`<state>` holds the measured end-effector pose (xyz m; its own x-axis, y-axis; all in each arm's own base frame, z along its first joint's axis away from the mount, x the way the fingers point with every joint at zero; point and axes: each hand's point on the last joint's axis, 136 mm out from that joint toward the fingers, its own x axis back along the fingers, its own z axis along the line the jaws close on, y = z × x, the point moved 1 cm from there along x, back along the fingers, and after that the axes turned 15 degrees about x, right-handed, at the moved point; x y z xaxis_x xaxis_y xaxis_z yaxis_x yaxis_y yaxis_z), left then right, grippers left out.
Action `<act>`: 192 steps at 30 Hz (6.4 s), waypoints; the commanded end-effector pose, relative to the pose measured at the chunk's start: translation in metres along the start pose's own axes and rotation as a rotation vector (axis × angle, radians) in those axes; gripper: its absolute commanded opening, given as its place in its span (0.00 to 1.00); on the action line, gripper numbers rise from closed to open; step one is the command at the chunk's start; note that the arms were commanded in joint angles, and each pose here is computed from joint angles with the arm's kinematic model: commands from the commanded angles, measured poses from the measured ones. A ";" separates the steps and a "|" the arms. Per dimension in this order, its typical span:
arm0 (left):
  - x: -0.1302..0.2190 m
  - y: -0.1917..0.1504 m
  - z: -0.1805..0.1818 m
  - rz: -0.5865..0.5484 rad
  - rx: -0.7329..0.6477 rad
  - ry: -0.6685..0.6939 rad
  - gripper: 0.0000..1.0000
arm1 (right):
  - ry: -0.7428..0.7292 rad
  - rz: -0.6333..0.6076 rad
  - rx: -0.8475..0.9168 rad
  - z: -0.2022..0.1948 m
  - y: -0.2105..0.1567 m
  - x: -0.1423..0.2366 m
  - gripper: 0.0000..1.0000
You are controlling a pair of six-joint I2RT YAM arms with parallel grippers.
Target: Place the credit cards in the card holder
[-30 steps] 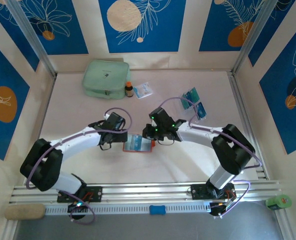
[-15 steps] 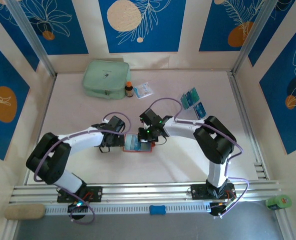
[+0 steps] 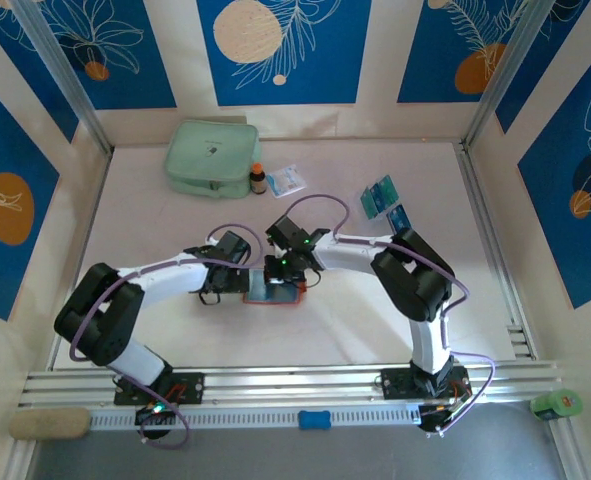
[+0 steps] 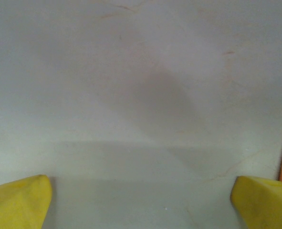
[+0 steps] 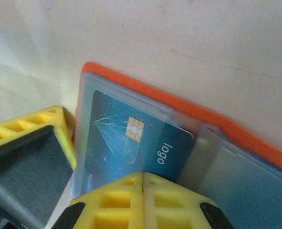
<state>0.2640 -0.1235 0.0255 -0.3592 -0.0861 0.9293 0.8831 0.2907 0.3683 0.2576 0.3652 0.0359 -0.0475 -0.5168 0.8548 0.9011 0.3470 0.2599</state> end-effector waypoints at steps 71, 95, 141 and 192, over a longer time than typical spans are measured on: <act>0.041 0.014 0.001 -0.068 0.084 -0.138 1.00 | -0.005 -0.002 -0.019 0.014 -0.015 0.024 0.00; 0.091 0.055 -0.066 -0.203 0.002 -0.508 1.00 | -0.103 -0.075 -0.067 -0.035 -0.029 0.075 0.00; 0.039 0.009 -0.079 0.039 0.074 -0.655 1.00 | -0.146 0.071 -0.126 -0.063 -0.053 0.025 0.00; 0.070 0.006 -0.109 0.108 0.063 -0.817 1.00 | -0.122 0.051 -0.100 -0.055 -0.044 0.027 0.00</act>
<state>0.2772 -0.2196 0.0756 -0.3968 0.5976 0.6967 0.9151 0.3166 0.2495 0.2441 0.2960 0.0300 -0.0750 -0.4189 0.9049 0.9364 0.2825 0.2083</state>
